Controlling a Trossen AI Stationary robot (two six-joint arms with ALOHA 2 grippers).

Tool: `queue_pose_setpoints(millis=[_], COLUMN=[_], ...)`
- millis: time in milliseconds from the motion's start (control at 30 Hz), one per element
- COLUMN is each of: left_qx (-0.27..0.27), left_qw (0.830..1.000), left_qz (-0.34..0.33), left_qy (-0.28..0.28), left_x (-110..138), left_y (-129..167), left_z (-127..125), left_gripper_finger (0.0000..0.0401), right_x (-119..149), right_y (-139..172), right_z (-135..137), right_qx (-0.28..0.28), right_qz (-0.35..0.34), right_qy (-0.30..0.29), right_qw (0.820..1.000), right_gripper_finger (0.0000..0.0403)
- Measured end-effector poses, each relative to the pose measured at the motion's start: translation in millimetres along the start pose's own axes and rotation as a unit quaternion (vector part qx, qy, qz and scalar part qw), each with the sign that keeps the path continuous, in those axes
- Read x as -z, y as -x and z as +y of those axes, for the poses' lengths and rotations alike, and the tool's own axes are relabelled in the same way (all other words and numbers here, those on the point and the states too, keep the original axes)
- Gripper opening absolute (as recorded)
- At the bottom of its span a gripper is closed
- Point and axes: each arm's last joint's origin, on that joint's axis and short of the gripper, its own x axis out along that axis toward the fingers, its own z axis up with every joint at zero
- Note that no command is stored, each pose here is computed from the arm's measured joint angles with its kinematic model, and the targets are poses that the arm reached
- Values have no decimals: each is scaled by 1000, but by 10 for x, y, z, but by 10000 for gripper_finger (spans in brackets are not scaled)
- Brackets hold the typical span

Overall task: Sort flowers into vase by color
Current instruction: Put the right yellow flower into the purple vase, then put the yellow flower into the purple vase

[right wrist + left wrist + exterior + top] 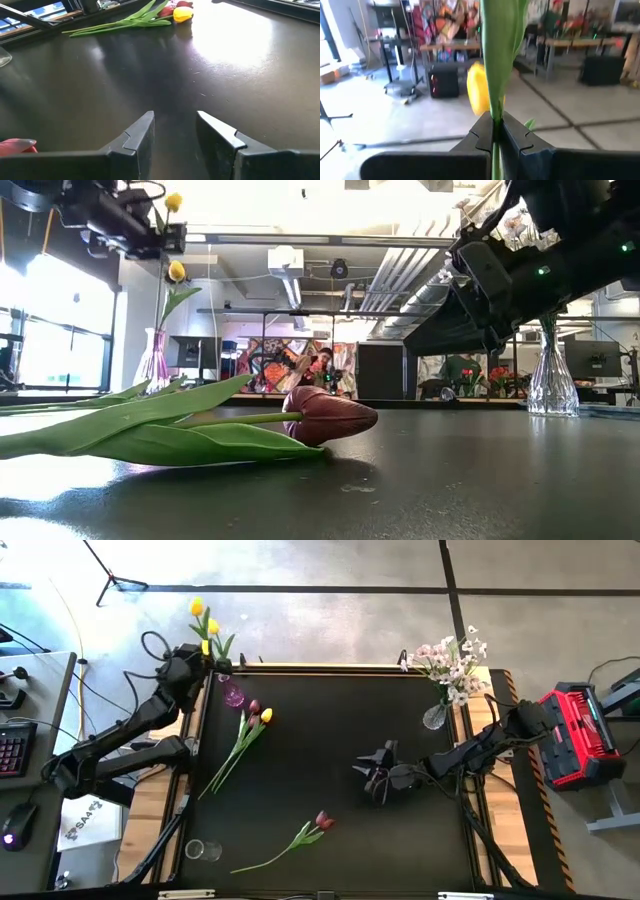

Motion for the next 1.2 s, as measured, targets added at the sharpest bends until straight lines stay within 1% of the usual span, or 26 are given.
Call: queue_pose_setpoints(millis=[133, 200, 367, 500, 767, 833, 933, 1100, 1200], left_qx=[-13, -18, -12, -10, -16, -7, 15, 74, 123], left_qw=[999, 999, 999, 996, 985, 983, 980, 973, 959], left_qz=[29, 30, 46, 86, 169, 183, 199, 217, 253], left_qy=[-5, -5, -9, -6, -28, -29, -26, -21, -23], left_x=[92, 98, 131, 220, 397, 381, 282, 142, 184], left_y=[-94, -100, -66, -47, 22, 58, 129, 283, 386], left_z=[-22, -31, -43, -32, 17, 39, 82, 138, 134], left_gripper_finger=[0, 2, 22, 59, 156, 174, 189, 194, 194], right_x=[-9, -9, -2, 0, 1, 1, 3, 11, 21], right_y=[-13, -13, -11, -11, -11, -11, -9, -8, -8], right_z=[-17, -17, -9, -7, -6, -6, -2, -2, -9], right_qx=[3, 3, -8, -11, -14, -14, -15, -19, -15], right_qz=[0, 0, 6, 9, 11, 11, 11, 17, 21], right_qy=[6, 6, -2, -3, -3, -4, -7, -13, -10], right_qw=[1000, 1000, 1000, 1000, 1000, 1000, 1000, 1000, 1000], right_gripper_finger=[133, 133, 133, 133, 133, 133, 133, 133, 133])
